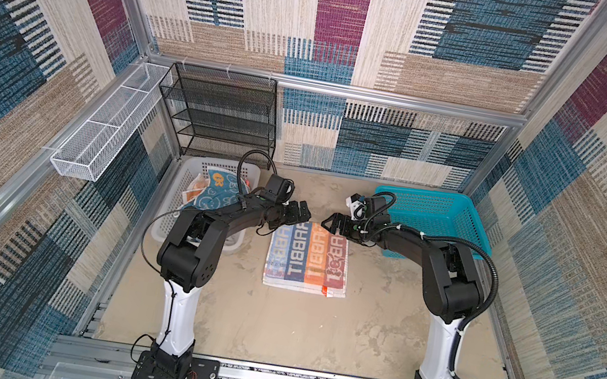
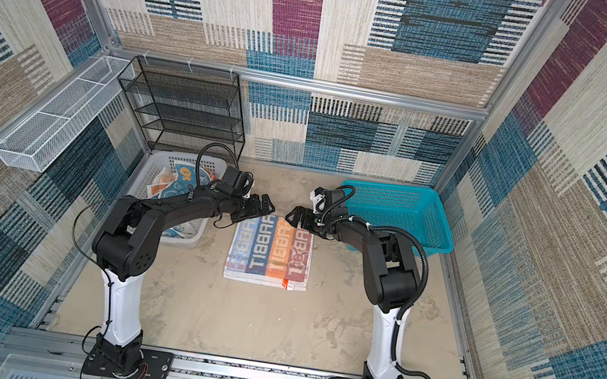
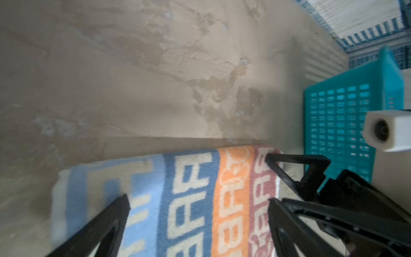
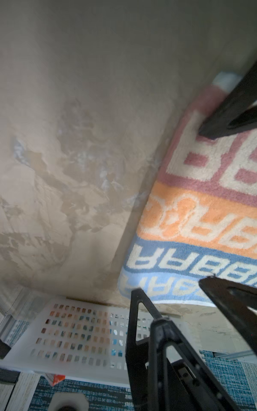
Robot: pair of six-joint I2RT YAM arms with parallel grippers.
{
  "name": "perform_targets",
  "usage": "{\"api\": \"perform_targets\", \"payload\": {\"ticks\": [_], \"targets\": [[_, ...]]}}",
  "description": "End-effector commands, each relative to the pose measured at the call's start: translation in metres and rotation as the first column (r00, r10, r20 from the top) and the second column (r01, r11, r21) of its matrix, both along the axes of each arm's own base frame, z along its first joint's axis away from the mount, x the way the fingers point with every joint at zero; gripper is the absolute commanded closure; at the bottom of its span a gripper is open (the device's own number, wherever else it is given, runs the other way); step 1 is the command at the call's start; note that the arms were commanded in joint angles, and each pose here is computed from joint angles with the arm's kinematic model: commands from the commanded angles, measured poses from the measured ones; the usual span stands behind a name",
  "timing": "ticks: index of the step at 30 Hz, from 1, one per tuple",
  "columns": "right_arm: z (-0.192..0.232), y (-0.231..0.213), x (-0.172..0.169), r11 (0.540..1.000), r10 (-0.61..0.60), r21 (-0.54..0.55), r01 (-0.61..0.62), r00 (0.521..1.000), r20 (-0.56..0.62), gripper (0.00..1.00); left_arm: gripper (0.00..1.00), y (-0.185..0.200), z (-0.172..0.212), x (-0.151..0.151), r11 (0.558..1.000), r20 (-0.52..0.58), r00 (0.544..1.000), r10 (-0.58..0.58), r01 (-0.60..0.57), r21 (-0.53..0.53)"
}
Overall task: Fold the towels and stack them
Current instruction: 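Lower both grippers to the folded edge farthest from the robot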
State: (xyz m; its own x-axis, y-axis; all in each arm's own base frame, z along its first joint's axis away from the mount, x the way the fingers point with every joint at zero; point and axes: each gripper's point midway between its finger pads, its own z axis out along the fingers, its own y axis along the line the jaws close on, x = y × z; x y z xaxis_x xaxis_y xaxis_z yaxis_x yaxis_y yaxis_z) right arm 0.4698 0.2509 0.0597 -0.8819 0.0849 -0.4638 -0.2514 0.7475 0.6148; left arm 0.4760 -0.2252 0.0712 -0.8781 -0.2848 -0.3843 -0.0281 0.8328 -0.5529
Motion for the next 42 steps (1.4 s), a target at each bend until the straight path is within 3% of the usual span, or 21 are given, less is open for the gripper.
{"api": "perform_targets", "payload": {"ticks": [1,5,10,15,20,29,34,39,42], "targets": [[-0.005,-0.002,0.007,1.0,-0.002,-0.002,0.002,1.0,0.01,0.01,0.0,0.009,-0.007,0.005,0.999,-0.006,1.0,0.027,-0.027,-0.02],[-0.009,-0.004,0.009,1.0,0.003,-0.014,-0.002,1.0,0.011,0.01,0.0,0.018,-0.015,0.008,1.0,-0.015,1.0,0.019,-0.019,0.01],[0.022,-0.007,0.013,0.999,0.015,-0.045,-0.012,0.997,0.08,0.01,0.0,0.017,0.002,0.01,1.0,0.031,0.999,-0.015,0.014,0.021],[0.037,-0.03,0.022,0.98,-0.039,-0.188,0.065,0.989,0.139,0.0,0.0,0.021,0.035,0.011,0.998,0.112,0.993,-0.034,0.028,0.053],[0.014,-0.049,0.03,0.943,-0.079,-0.313,0.113,0.99,0.118,0.06,0.0,0.024,0.042,0.01,0.996,0.129,0.991,-0.042,0.032,0.083],[-0.02,-0.055,0.036,0.917,-0.091,-0.381,0.115,0.993,0.08,0.37,0.0,0.029,0.029,0.005,0.983,0.097,0.993,-0.07,0.053,0.173],[-0.032,-0.053,0.035,0.92,-0.082,-0.379,0.098,0.995,0.058,0.46,0.0,0.032,0.025,0.004,0.976,0.082,0.993,-0.084,0.065,0.207],[-0.038,-0.053,0.031,0.923,-0.081,-0.374,0.093,0.996,0.047,0.66,0.0,0.037,0.016,0.005,0.964,0.053,0.994,-0.097,0.08,0.254],[-0.04,-0.053,0.028,0.927,-0.081,-0.364,0.09,0.996,0.04,0.72,0.0,0.04,0.007,0.004,0.954,0.022,0.994,-0.104,0.093,0.286]]}}
